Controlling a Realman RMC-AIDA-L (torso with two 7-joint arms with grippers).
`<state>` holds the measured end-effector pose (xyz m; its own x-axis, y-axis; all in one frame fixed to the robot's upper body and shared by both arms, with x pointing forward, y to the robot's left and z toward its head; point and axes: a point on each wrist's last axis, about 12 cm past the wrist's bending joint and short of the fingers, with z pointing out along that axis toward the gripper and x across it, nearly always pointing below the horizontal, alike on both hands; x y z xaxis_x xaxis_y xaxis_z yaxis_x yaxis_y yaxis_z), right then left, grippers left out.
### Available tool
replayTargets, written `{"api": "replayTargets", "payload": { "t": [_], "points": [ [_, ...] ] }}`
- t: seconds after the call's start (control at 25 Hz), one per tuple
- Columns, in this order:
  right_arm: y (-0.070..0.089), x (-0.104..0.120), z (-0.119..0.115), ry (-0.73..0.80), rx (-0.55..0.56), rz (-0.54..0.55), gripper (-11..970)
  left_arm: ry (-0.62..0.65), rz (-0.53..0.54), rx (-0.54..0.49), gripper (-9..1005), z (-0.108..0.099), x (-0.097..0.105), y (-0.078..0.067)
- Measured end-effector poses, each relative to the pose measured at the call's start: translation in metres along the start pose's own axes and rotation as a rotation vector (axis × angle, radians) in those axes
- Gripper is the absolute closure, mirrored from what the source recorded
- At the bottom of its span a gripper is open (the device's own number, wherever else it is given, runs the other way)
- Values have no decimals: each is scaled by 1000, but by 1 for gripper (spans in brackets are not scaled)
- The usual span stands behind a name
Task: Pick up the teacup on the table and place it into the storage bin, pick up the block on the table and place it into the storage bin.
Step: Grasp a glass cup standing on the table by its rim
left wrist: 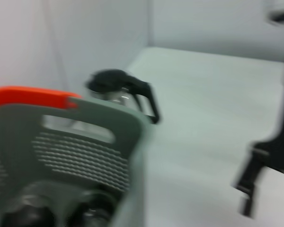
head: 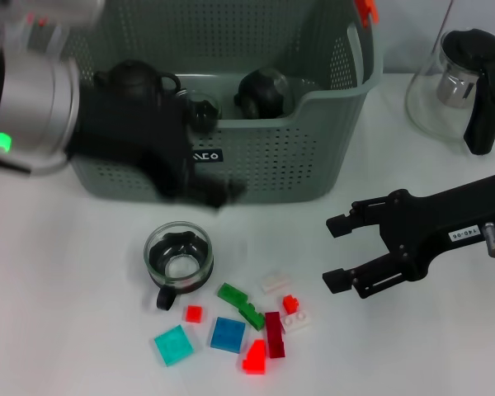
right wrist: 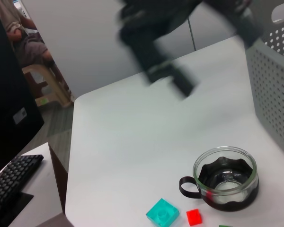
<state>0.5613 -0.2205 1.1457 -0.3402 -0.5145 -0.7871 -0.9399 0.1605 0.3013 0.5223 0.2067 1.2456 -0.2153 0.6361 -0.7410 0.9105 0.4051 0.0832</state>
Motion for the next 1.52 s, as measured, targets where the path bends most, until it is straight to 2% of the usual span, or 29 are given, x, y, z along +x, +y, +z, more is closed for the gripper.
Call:
{"api": "replayTargets", "payload": {
  "t": [0.08,0.24,0.4,0.6,0.92,1.24,1.52],
  "points": [
    [0,1,1,-2,1,7,18,32,22,54,150,2,9,-12],
    [-2,3,1,-7,10,24,18,101,36,126,151,11,19,-26],
    [-3,4,0,-11,16,37,17,167,43,144,151,23,22,-32],
    [-3,7,-9,1,19,30,17,239,38,149,152,45,23,-30],
    [-3,11,-20,19,19,31,18,385,-80,98,152,76,29,-15],
    [-6,10,-22,19,38,22,17,489,-80,28,153,99,28,-16],
    [-6,10,-21,16,40,20,18,522,-79,23,153,112,32,-16]
  ]
}}
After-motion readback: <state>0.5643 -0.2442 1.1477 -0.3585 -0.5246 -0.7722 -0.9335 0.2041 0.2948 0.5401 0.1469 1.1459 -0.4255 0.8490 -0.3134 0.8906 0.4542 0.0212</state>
